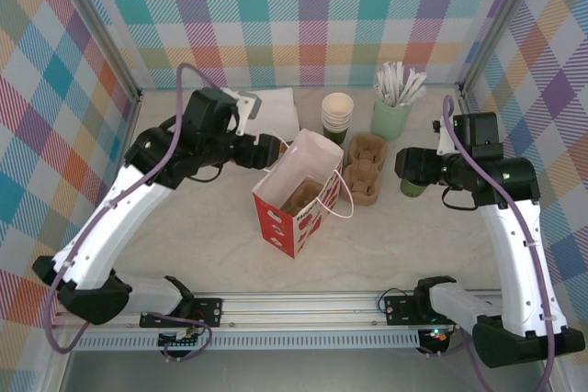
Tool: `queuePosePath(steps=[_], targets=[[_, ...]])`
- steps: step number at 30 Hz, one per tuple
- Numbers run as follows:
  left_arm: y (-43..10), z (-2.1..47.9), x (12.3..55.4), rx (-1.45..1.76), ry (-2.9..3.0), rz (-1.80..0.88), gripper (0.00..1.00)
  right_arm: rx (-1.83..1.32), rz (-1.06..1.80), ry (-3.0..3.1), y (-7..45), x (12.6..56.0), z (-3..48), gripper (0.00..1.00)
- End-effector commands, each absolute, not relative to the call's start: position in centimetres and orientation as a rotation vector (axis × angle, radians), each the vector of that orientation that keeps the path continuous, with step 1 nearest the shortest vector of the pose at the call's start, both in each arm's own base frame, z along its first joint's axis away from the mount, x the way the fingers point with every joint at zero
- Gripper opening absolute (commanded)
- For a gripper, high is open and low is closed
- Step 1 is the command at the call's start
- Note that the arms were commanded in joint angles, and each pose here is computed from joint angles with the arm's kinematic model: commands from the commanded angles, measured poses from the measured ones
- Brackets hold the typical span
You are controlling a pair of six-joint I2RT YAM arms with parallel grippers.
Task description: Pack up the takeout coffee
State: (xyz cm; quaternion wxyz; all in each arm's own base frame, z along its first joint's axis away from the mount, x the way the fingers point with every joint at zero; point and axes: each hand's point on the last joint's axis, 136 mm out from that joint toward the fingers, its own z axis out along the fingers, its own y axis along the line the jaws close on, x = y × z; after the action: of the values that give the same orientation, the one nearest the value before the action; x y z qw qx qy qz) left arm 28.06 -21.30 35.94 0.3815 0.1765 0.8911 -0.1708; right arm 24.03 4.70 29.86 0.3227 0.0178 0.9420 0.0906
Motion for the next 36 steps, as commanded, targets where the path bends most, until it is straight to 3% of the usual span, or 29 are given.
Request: queuePosePath(steps=[1,9,15,23,32,36], targets=[[-22.6,36.3,29.1,0.594,2.269,-0.414,0.85,0.075,0.245,2.439,4.5,23.8,29.8,1.0],[-26.5,34.4,32.7,0.772,2.33,-0.382,0.84,0.067,0.264,2.456,4.7,23.3,28.7,1.0],[-26.3,32.3,35.1,0.853,2.386,-0.208,0.8,0.059,0.268,2.459,4.8,23.1,28.6,1.0],[-28.3,29.9,35.6,0.905,2.435,-0.295,0.76,0.052,0.278,2.475,5.0,22.9,28.0,1.0],[-29.4,27.6,36.6,0.918,2.482,-0.301,0.61,0.05,0.279,2.479,5.0,22.9,27.8,1.0],[-29.4,27.3,37.0,0.907,2.489,-0.292,0.48,0.05,0.288,2.48,5.1,23.0,27.7,1.0]])
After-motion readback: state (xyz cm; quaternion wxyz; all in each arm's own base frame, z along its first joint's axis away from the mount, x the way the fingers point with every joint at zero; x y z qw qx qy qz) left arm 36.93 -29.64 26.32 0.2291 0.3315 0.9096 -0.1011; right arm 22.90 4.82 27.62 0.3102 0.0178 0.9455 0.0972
